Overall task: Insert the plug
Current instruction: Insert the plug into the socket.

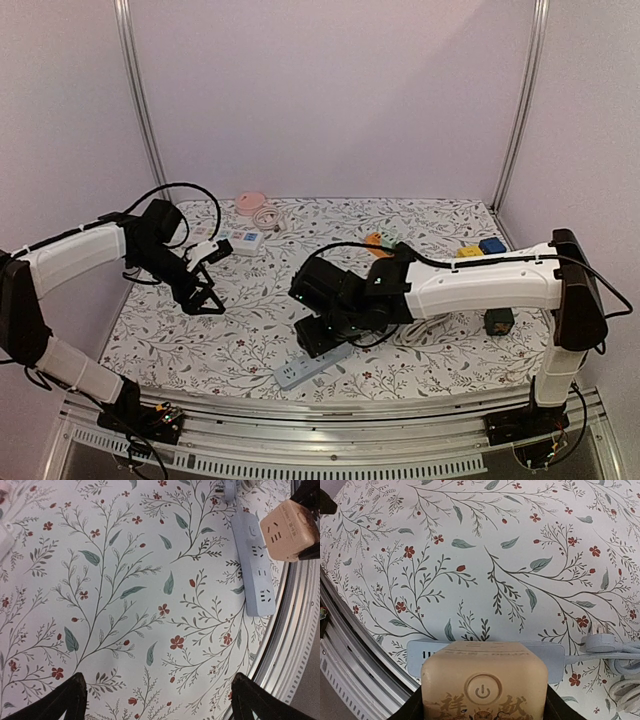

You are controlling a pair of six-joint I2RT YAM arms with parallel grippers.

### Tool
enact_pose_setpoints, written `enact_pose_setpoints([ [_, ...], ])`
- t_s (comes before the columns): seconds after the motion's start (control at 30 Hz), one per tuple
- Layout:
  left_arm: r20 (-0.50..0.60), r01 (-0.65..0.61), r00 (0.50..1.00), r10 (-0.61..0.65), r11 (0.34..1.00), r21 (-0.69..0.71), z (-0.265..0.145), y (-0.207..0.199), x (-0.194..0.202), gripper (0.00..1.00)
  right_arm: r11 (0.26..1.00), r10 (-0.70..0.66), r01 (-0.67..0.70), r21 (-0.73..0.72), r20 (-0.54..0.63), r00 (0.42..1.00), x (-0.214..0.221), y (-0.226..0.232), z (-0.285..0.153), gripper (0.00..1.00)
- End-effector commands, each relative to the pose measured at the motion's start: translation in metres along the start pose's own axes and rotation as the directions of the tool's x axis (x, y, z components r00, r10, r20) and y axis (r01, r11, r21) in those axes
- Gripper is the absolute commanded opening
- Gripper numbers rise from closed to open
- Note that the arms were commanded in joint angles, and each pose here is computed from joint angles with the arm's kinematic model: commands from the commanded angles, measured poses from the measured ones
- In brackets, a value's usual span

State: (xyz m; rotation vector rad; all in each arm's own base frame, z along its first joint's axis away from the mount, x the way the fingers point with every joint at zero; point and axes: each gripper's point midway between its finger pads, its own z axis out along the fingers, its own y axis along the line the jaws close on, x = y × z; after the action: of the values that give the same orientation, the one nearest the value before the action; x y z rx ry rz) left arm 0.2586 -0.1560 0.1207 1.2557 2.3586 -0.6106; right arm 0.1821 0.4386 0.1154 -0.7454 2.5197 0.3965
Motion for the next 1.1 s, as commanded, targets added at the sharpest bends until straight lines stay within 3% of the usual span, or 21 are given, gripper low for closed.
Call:
enact_pose_setpoints([
  [0.0, -0.009, 0.032, 0.999, -0.032, 0.999, 0.007, 0.005, 0.004, 0.006, 1.00, 0.999, -0.032, 0.032, -0.018, -0.005, 0.999, 0.004, 0.010, 0.011, 0.00],
  [0.63, -0.019, 0.050, 0.999, -0.050, 0.999, 0.004, 0.007, 0.007, 0.008, 0.99, 0.999, -0.045, 0.047, 0.021, -0.058, 0.997, 0.028, -0.005, 0.023, 0.00],
  [1.07, -0.020, 0.052, 0.998, -0.052, 0.999, 0.006, 0.007, 0.007, 0.009, 0.99, 0.997, -0.065, 0.066, 0.043, -0.028, 0.998, 0.024, -0.012, 0.010, 0.00],
])
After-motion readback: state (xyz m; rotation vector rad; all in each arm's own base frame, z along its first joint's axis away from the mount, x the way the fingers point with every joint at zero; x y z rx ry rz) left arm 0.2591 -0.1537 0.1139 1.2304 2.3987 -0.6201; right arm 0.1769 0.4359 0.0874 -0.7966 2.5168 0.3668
